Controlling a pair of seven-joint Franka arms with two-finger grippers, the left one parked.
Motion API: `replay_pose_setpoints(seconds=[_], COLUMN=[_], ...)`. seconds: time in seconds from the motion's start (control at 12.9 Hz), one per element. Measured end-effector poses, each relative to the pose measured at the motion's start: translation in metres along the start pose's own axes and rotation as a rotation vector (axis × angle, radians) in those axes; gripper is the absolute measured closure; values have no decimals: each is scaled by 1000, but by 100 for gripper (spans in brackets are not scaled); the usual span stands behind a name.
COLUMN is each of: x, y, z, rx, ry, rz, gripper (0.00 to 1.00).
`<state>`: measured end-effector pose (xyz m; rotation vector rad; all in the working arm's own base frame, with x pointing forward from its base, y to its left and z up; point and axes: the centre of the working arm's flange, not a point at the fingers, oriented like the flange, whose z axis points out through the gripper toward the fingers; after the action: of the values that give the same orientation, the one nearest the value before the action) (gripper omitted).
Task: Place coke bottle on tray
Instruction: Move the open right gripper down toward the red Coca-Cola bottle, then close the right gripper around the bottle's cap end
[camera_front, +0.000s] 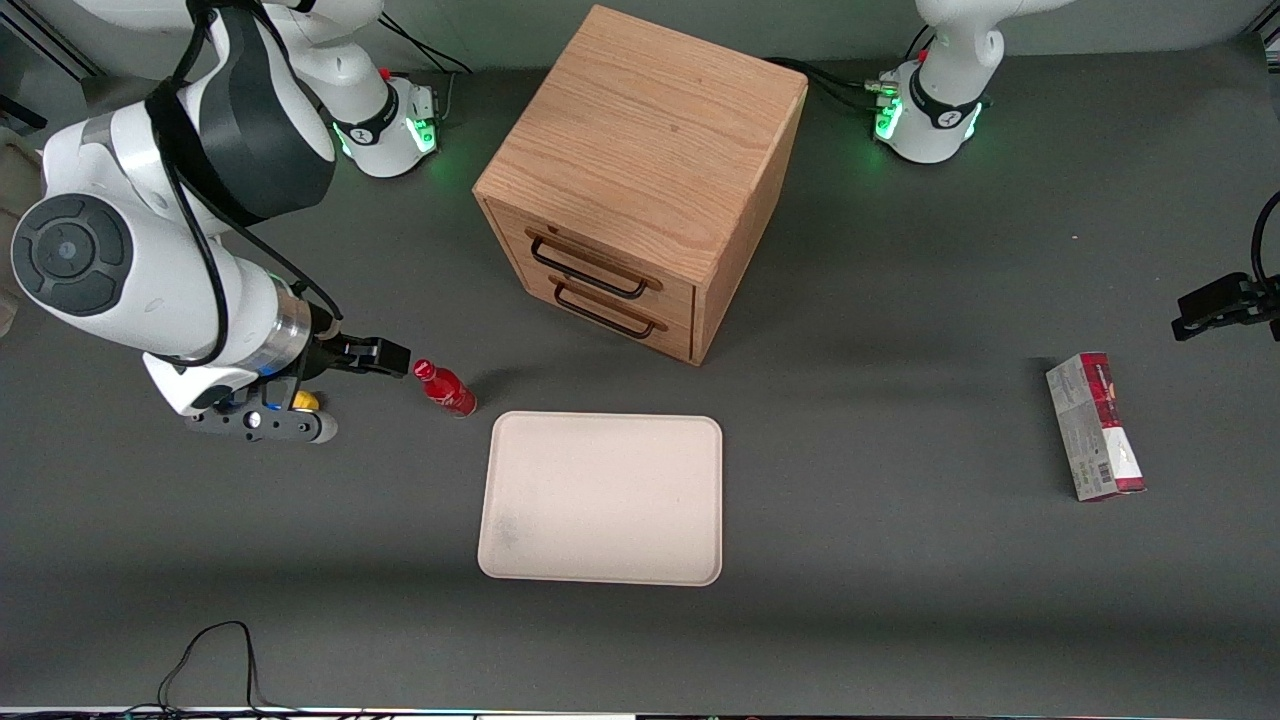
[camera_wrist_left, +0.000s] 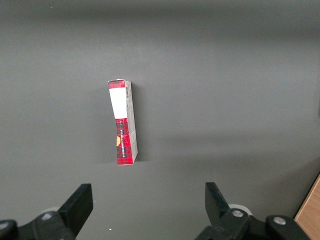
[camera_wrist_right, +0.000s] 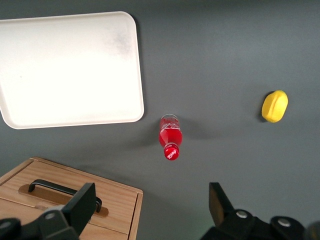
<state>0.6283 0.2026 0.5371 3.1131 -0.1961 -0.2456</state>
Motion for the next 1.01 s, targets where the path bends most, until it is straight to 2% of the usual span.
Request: replay_pose_setpoints(seconds=[0.23,0.31,0.54,1.01], x=[-2,-1,-7,-37], y=[-5,-7,-9,13], z=[20,33,91,202], rx=[-16,-14,-5,-10], ry=[-35,-31,-2,92], rz=[-8,-10,-29,-51], gripper=[0,0,0,0])
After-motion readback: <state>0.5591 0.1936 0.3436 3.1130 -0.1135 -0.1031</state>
